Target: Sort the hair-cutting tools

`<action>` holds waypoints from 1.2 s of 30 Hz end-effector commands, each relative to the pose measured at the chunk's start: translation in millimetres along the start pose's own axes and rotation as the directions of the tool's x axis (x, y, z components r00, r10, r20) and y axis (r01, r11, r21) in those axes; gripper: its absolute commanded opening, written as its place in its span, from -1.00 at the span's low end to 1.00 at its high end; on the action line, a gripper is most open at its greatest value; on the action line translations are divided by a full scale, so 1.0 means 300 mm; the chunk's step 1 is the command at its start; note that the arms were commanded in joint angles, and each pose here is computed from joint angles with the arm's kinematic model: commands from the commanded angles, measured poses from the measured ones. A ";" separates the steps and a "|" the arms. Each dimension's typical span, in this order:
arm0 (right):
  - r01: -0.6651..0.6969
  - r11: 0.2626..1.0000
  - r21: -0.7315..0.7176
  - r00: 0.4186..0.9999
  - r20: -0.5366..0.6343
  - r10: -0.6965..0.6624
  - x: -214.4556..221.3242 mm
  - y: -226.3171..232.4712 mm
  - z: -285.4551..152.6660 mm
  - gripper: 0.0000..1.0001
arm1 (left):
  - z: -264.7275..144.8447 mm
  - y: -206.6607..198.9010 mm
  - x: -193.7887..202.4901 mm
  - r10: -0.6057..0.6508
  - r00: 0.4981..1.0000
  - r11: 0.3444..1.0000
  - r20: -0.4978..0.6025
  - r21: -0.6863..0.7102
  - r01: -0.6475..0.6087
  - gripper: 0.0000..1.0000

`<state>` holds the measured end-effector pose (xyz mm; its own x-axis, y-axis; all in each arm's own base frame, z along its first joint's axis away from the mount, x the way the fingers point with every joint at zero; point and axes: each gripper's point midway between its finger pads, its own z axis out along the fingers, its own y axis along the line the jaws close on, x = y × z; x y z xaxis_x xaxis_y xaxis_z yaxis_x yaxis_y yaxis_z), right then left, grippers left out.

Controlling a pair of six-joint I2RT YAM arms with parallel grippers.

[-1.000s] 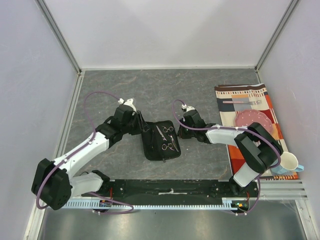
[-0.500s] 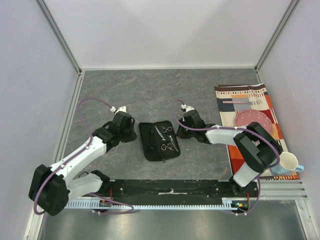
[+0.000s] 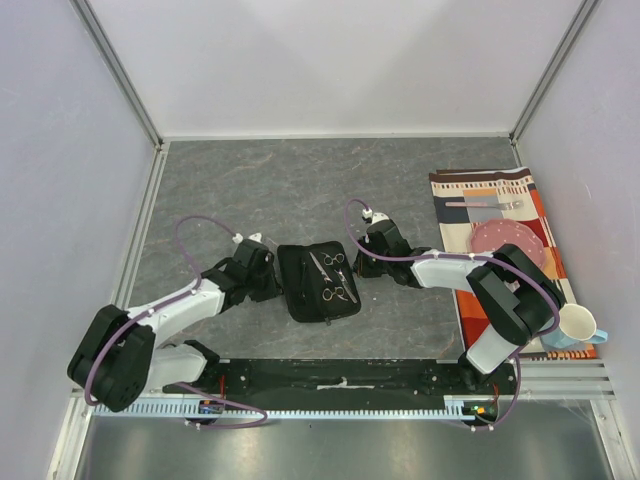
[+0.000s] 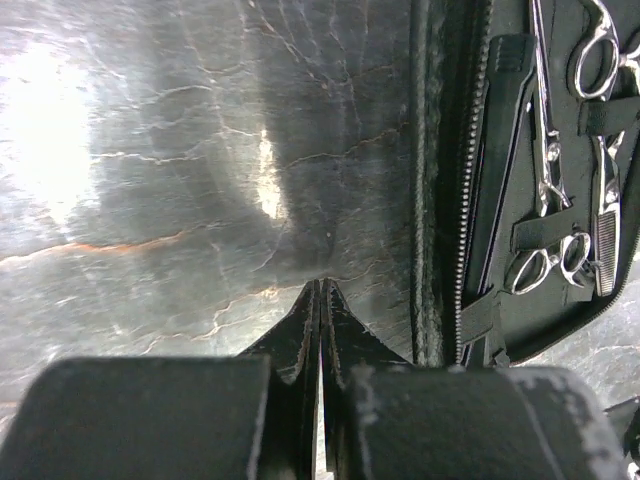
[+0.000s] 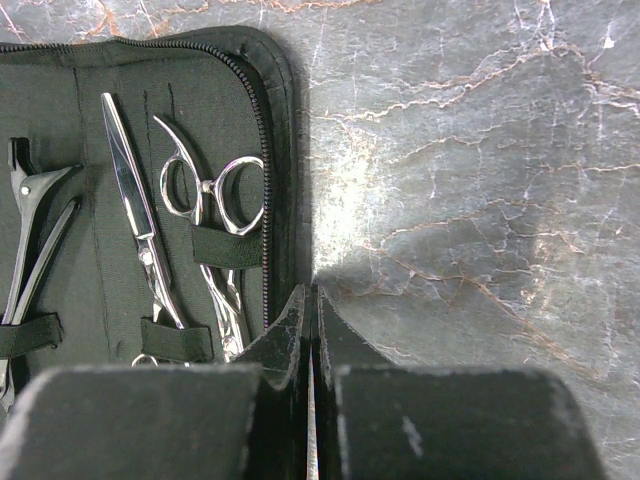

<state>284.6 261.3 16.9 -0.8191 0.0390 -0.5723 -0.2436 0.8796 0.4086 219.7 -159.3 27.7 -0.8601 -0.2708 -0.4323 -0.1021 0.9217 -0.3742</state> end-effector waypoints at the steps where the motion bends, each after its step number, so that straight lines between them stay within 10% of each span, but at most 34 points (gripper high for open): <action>1: 0.016 0.999 0.051 0.988 -0.152 -0.008 0.163 -0.071 0.008 -1.00 | 0.022 -0.130 -0.025 -0.032 0.999 0.976 0.041 0.218 0.022 -0.95; 36: 0.020 1.000 -0.011 0.977 -0.211 -0.022 0.251 -0.031 0.030 -1.00 | 0.066 -0.416 -0.031 0.031 0.999 0.890 0.041 0.454 -0.047 -0.95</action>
<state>284.0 279.0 16.2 -0.8051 0.0366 -0.5920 -0.2989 0.8371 0.4582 242.8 -257.5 46.3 -0.8500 -0.2385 -0.4697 0.1437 0.7529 -0.6423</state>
